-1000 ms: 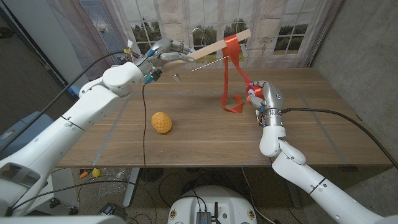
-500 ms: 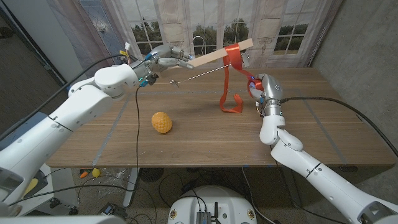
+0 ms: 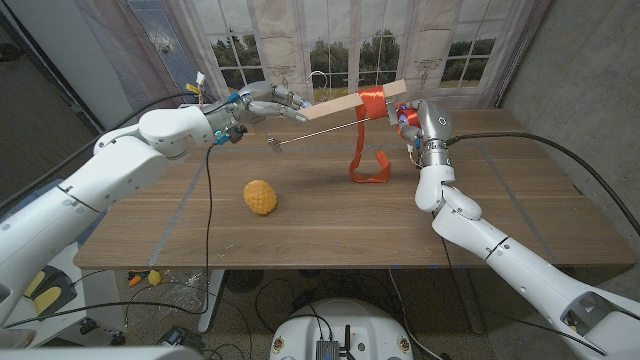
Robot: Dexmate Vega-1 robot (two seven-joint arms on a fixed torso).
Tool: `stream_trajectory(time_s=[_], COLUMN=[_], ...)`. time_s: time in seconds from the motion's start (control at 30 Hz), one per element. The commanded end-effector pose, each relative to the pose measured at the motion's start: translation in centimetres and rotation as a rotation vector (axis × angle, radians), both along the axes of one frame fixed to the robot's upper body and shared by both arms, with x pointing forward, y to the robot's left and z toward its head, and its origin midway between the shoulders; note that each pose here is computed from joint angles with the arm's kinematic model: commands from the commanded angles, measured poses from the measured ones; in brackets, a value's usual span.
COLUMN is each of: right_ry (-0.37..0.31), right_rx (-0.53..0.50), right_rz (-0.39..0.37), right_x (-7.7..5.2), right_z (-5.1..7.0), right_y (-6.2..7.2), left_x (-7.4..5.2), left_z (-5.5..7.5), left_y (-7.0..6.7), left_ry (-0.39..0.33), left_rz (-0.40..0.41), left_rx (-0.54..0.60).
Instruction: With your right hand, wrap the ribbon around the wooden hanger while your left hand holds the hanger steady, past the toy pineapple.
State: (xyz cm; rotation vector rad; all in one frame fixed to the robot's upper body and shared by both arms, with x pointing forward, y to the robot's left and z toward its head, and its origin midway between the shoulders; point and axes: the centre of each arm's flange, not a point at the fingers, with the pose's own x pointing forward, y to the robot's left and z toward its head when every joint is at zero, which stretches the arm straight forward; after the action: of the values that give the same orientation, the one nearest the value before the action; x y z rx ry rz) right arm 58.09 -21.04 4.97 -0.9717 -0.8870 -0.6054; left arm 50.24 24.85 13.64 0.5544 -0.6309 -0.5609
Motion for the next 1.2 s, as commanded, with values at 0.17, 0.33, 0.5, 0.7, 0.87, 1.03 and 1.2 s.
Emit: stream_trajectory(time_s=[0.17,0.33,0.5,0.7,0.87,1.03,1.2], right_ry=[-0.042,-0.056,-0.109,-0.181,-0.214,-0.243,-0.271], right_rx=[-0.119,-0.134,-0.153,-0.205,-0.237,-0.258,-0.272], right_rz=[0.005,0.024,0.044,0.077,0.097,0.119,0.138], right_x=[-0.2,-0.7,-1.5,-2.7,-3.4,-4.1,-4.9], right_z=[4.8,6.3,7.8,9.6,10.4,10.8,10.9], right_y=[1.4,1.6,2.1,3.3,4.1,4.7,5.3], left_x=[0.1,0.5,0.7,1.1,1.3,1.7,2.3], left_z=[-0.6,-1.0,-1.3,-1.5,-1.6,-1.6,-1.7], left_y=[1.2,1.5,1.7,1.7,1.8,1.8,1.7], left_ry=[0.053,0.077,0.098,0.118,0.127,0.135,0.133], left_rz=[0.016,0.022,0.034,0.063,0.095,0.131,0.168], left_rx=[0.118,0.151,0.183,0.220,0.228,0.238,0.245])
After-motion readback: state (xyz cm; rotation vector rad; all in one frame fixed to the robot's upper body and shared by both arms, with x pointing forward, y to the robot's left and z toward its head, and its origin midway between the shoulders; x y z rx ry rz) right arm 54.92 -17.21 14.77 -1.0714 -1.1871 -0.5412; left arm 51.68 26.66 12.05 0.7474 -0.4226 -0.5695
